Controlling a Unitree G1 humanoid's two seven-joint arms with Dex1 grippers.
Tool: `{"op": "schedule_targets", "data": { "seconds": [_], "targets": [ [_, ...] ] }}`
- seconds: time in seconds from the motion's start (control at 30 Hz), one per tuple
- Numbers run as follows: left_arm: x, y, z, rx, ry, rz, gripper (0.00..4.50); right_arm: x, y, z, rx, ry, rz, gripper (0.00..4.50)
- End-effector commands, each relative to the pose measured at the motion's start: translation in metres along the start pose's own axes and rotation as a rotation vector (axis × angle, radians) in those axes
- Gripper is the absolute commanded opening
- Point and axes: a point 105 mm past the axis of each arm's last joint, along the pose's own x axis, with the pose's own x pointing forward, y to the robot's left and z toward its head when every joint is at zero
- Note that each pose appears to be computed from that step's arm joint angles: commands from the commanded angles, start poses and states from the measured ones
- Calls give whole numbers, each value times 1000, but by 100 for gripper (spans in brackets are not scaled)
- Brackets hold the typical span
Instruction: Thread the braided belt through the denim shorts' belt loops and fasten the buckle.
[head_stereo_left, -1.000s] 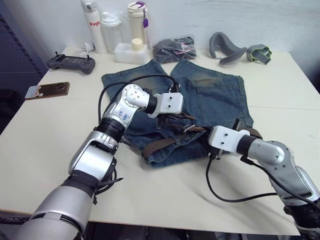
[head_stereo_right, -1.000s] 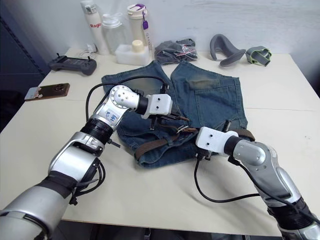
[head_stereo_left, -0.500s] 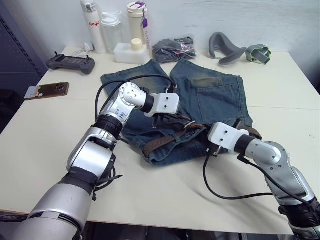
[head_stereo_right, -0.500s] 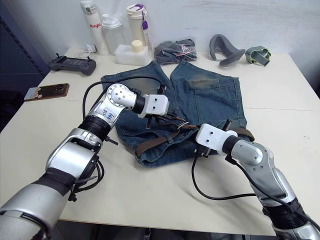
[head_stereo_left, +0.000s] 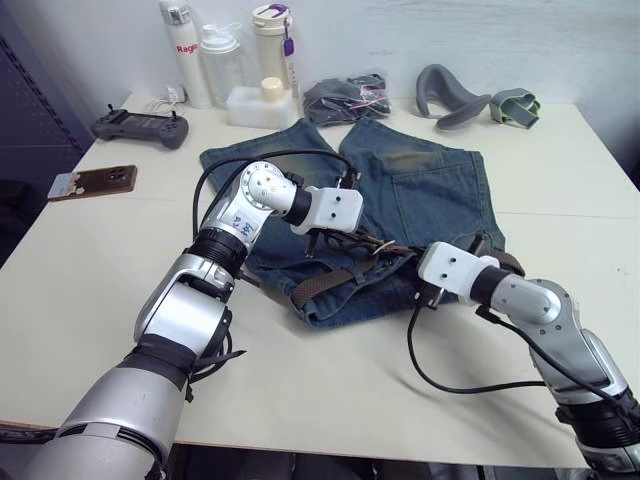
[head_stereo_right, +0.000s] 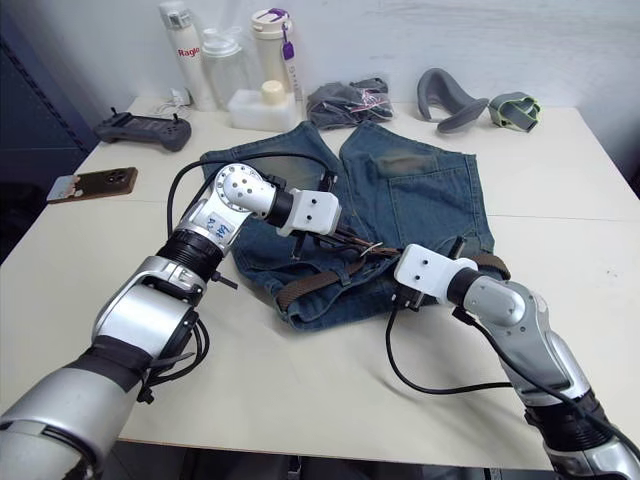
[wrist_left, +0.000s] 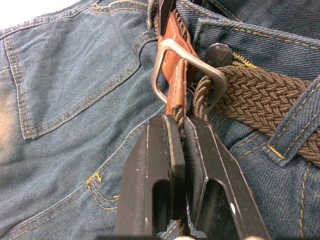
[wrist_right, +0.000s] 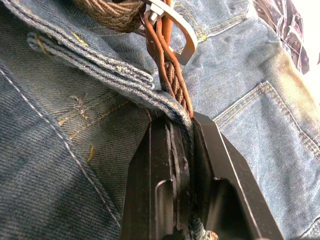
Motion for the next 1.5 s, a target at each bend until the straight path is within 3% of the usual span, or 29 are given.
{"op": "schedule_targets", "data": {
  "seconds": [0.03, 0.5, 0.7, 0.93, 1.17, 1.23, 1.27, 1.3, 1.37, 1.5],
  "targets": [
    [2, 2, 11, 39, -24, -4, 0, 0, -11, 12, -52, -34, -38, 8],
    [19, -1, 12, 61, 8, -27, 0, -3, 0, 36, -64, -134, 4, 8],
    [39, 8, 35, 33, -52, -7, 0, -2, 8, 39, -57, -151, 39, 8],
    [54, 0, 45, -20, -78, -59, 0, -2, 9, 36, -35, -134, 53, 8],
    [60, -12, 45, -37, -81, -103, 0, -8, 8, 22, 184, -89, 44, 8],
    [59, -15, 42, -48, -76, -106, 0, -18, 1, 16, 283, -78, 42, 93],
    [59, -17, 41, -52, -74, -110, 0, -23, -2, 13, 305, -64, 46, 113],
    [59, -19, 41, -54, -72, -115, 0, -27, -2, 10, 326, -46, 51, 178],
    [59, -20, 41, -56, -73, -122, 0, -34, 4, 4, 392, -23, 110, 255],
    [60, -20, 43, -56, -76, -124, 0, -48, 0, -3, 481, -15, 134, 255]
  ]
}}
